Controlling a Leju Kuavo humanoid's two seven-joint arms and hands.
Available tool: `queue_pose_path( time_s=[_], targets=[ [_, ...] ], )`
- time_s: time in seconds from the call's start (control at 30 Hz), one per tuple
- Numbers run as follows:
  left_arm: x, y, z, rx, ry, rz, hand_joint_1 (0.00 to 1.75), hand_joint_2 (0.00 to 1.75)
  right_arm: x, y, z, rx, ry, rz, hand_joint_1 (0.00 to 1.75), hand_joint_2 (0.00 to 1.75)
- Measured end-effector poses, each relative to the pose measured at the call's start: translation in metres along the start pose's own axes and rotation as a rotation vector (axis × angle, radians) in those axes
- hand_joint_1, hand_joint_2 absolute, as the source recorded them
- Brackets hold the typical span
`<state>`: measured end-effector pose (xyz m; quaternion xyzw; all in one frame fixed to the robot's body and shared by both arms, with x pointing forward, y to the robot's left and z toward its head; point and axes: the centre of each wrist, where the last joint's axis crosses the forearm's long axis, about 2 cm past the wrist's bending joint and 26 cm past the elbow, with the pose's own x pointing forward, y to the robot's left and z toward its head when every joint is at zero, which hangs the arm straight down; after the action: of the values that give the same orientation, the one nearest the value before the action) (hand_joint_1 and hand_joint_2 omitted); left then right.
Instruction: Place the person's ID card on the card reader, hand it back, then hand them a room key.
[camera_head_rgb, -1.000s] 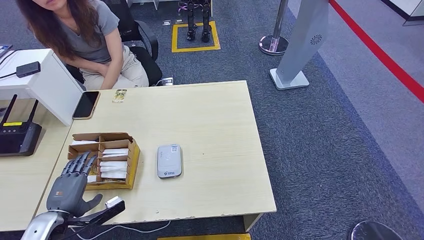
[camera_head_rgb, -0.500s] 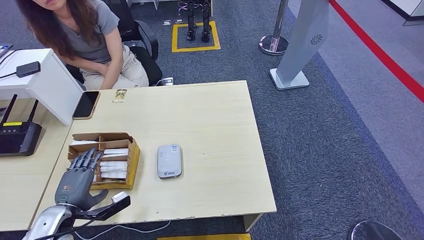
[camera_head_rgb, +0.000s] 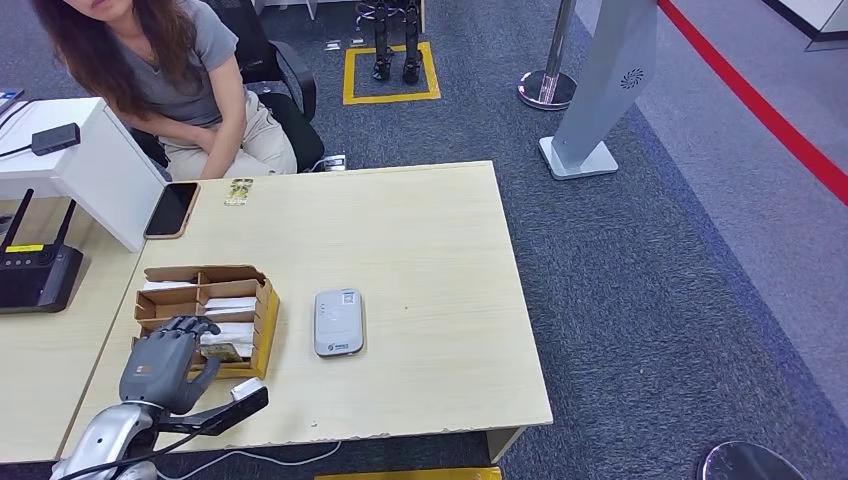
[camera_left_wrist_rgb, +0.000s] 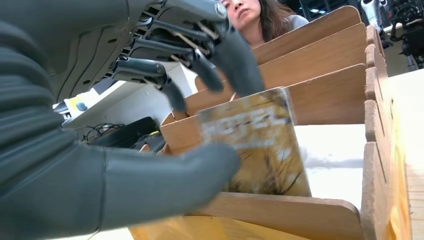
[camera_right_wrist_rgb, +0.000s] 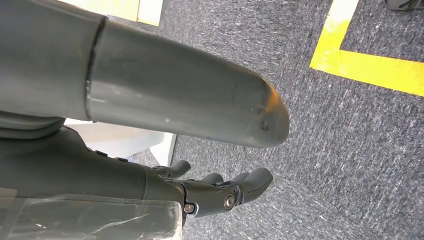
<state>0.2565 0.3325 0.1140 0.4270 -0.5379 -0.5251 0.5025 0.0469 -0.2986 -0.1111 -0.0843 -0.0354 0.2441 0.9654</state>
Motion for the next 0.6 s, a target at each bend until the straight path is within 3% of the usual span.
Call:
queue_pose_path(
  time_s=[0.6],
  targets=[
    [0.0051, 0.0, -0.0056, 0.0, -0.011, 0.006, 1.75, 1.75, 0.0008, -0.0005, 0.0, -0.004, -0.002, 0.014, 0.0, 0.0]
  ],
)
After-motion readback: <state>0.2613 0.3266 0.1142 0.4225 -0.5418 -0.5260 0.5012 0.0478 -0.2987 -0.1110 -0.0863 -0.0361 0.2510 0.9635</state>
